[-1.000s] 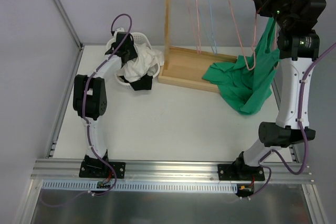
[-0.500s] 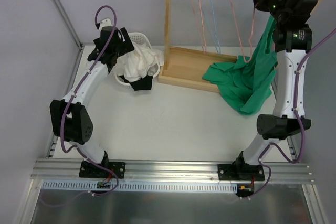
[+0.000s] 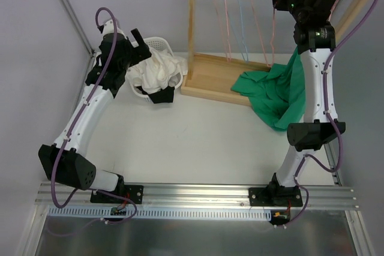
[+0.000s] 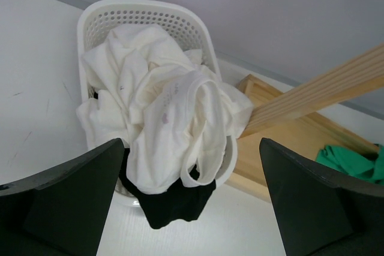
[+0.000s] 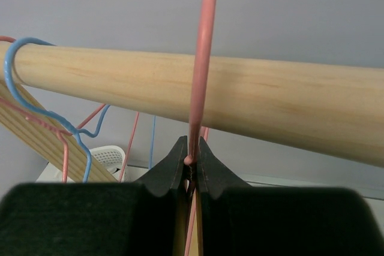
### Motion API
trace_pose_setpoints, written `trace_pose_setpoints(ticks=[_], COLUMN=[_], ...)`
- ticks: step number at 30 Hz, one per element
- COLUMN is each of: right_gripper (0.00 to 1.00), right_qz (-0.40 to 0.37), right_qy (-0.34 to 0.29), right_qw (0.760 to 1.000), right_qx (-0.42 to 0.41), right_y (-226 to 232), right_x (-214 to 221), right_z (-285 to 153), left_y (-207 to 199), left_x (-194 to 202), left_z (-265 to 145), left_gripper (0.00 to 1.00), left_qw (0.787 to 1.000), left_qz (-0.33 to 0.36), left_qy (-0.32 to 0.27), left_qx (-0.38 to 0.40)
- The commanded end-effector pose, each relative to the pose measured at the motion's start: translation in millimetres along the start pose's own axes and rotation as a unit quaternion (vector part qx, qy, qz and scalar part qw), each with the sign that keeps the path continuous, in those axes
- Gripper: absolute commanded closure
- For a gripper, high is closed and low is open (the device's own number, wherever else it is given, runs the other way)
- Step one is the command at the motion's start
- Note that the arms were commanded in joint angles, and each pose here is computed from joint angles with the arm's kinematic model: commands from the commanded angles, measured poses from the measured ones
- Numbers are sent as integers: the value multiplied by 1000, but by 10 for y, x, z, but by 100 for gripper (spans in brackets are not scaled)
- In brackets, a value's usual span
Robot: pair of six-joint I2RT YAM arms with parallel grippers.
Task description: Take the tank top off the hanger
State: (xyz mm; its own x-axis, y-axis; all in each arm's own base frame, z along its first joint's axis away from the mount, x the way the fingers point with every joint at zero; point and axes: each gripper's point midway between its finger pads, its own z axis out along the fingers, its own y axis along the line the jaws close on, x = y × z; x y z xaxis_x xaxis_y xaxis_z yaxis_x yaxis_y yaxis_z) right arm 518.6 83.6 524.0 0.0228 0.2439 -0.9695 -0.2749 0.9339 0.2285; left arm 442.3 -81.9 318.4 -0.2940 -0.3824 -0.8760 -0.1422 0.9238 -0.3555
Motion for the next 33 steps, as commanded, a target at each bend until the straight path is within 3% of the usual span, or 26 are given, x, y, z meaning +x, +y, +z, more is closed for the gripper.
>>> trace_pose_setpoints(ticks=[1, 14, 16, 17, 21, 23, 27, 29, 31, 33], right_gripper=[100, 100, 96, 93, 63, 58, 36, 35, 27, 22], right_qz=[-26, -31, -29, -27, -31, -31, -34, -32, -24, -10], right_qy=[-57, -40, -41, -41, -43, -45, -61, -68, -80, -63], right_qw=[998, 998, 998, 998, 998, 998, 998, 997, 997, 998], right_qx=[-12, -36, -31, -30, -26, -21, -5, 3, 7, 18], right_y=[202, 576, 561, 552, 543, 532, 495, 482, 485, 419], right_x=[-340, -88, -88, -90, -117, -135, -288, -366, -514, -393], right_z=[-23, 136, 144, 144, 115, 96, -17, -124, -317, -387], left_y=[-154, -168, -164, -163, -142, -139, -144, -164, -181, -203], left_x=[-172, -295, -292, -308, -329, -346, -362, -387, -407, -432], left_z=[-260, -492, -501, -523, -564, -588, -627, -645, -660, -700], left_gripper=[1, 1, 1, 1, 1, 1, 1, 1, 1, 1], left_qw=[999, 997, 997, 997, 997, 997, 997, 996, 996, 995], left_qz=[-27, -27, -26, -27, -27, -26, -25, -28, -29, -32], left_qy=[-21, -42, -43, -45, -50, -53, -57, -59, -61, -64], left_qx=[37, 51, 50, 51, 48, 49, 52, 55, 58, 64])
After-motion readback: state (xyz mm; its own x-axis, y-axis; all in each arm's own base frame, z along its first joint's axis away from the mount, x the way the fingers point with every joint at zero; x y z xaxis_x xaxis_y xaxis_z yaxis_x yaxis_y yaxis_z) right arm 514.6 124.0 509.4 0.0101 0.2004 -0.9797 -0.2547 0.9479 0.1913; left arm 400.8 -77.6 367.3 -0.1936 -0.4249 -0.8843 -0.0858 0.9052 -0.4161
